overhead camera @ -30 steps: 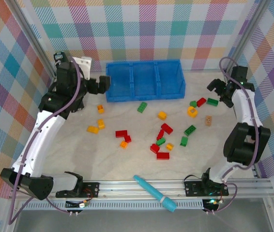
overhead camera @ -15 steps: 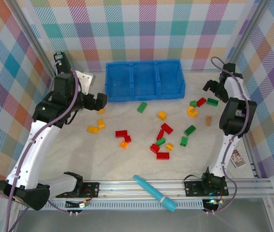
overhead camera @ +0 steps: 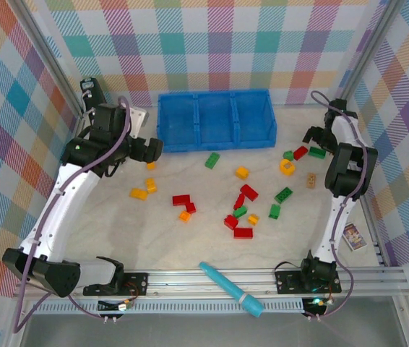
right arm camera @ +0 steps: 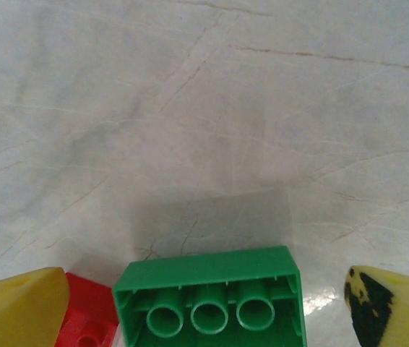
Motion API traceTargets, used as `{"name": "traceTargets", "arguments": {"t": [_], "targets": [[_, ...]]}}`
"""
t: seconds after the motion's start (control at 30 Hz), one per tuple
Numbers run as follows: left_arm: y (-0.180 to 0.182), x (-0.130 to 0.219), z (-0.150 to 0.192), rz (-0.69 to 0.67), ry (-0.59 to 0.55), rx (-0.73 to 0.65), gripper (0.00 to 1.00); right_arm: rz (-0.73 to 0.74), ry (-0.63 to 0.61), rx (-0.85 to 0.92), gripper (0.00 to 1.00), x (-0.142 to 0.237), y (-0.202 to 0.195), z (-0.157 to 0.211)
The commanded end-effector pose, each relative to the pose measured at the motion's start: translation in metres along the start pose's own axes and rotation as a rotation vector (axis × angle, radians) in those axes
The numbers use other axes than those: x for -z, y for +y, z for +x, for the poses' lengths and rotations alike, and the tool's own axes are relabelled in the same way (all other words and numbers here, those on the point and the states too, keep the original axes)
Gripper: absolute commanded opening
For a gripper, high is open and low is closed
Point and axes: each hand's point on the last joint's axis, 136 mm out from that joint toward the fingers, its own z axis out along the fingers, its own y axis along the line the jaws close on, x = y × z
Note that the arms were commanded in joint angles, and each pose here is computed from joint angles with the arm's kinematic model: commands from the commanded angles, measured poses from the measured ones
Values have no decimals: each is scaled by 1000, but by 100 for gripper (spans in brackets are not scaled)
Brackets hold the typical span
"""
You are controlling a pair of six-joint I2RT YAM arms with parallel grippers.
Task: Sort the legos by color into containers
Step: Pick up the lego from the top-right of the table, then place the lego in the container.
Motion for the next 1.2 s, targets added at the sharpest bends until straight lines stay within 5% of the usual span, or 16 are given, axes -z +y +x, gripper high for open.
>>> {"name": "traceTargets", "arguments": {"t": [0.0,0.63,0.93,1.17], "targets": [[3,11,-6,-12,-9,5,100,12,32,22,95,-10,-4,4],[1,27,-12,-1,-44,43,100,2,80,36,51,-11,-10,14],[5,43,-7,-22,-89,14,100,-116,-107,77,49,105,31,-2],[7,53,3,-34,-115,1,100,-217,-308,290,49,210,136,-9]]}}
